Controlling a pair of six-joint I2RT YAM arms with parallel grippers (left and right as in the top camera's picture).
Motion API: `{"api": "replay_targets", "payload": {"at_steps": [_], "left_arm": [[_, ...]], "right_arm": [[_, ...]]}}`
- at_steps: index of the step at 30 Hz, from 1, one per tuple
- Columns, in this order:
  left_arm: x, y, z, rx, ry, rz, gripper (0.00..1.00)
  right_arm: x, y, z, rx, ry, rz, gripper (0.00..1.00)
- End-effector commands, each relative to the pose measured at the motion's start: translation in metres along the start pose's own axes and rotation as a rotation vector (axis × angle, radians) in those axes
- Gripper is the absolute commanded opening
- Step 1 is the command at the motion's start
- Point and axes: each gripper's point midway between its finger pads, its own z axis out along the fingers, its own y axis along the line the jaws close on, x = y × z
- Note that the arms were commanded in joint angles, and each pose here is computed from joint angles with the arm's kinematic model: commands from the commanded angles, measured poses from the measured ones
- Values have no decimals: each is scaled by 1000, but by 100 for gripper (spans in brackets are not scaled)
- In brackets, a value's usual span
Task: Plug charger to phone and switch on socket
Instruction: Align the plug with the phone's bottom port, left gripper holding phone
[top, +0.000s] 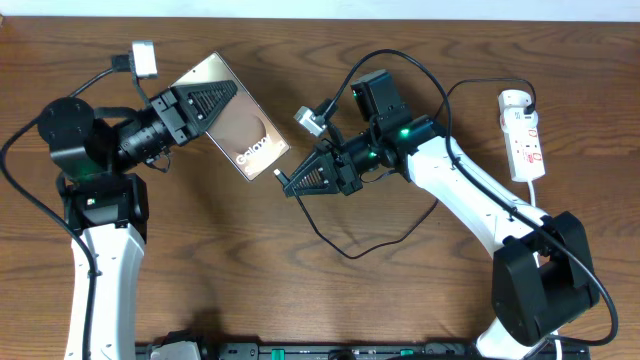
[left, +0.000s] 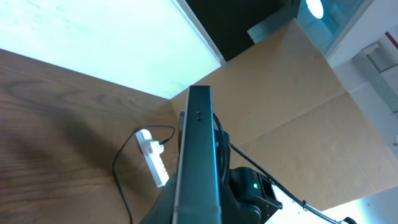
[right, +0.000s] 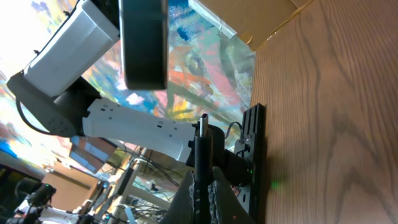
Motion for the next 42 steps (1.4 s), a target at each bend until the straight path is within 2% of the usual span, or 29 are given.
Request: {"api": "replay_targets", "payload": {"at_steps": [1, 20, 32, 42], "left_arm": [[-4, -6, -1, 5, -15, 4, 8], [0, -1, -1, 7, 3, 43, 7], [-9, 21, -12, -22, -7, 6, 7], [-6, 21, -11, -13, 9, 2, 7]], "right_arm": [[-2, 10, 1, -28, 1, 11, 1], [-18, 11, 1, -29, 0, 29, 1], [-19, 12, 1, -30, 1, 29, 1], [-19, 13, 3, -33, 4, 14, 1]]}}
